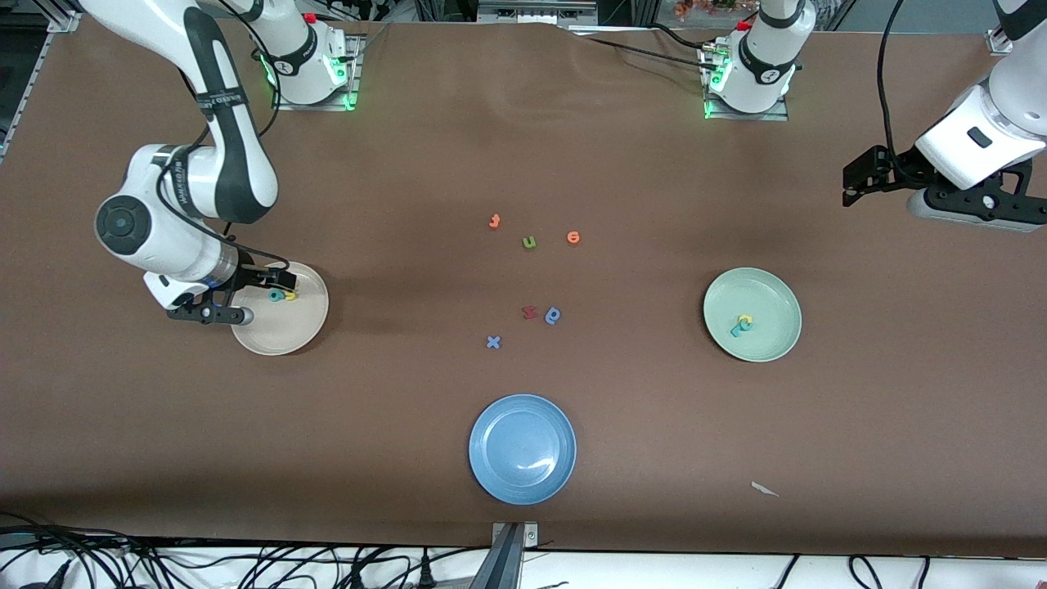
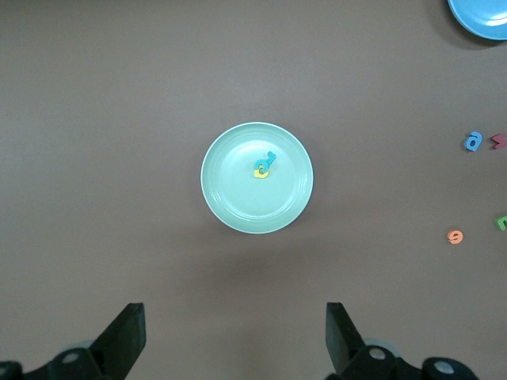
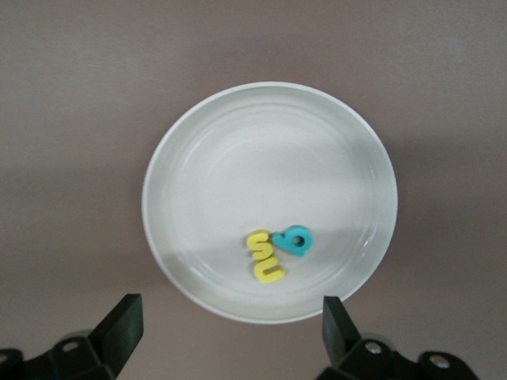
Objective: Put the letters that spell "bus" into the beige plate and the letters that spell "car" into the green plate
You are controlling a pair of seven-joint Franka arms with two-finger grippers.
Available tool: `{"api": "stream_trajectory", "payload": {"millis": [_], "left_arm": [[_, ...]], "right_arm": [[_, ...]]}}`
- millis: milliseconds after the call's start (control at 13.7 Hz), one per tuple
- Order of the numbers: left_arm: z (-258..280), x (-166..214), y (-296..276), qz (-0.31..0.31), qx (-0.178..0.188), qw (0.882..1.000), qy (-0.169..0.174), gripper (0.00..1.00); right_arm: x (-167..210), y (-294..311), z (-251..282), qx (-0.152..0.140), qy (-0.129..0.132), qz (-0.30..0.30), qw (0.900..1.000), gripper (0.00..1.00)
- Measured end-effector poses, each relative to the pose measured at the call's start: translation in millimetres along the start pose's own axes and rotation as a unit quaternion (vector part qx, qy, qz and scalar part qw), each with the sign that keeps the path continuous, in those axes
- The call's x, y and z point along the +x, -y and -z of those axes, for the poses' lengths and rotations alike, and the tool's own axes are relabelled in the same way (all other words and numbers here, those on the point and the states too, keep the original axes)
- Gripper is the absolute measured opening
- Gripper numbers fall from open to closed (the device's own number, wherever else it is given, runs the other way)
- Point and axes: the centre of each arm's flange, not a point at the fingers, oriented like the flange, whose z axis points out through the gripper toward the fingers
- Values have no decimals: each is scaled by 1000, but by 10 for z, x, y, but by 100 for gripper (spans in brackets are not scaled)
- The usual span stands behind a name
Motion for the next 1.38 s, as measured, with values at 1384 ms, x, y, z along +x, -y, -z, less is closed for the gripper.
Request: {"api": "stream_trajectory", "payload": {"millis": [1384], "left_arm": [[-30, 15, 56, 5, 0, 1000, 3, 100]], "right_arm": [[-570, -92, 2220, -17, 20, 7, 1000, 100]]}}
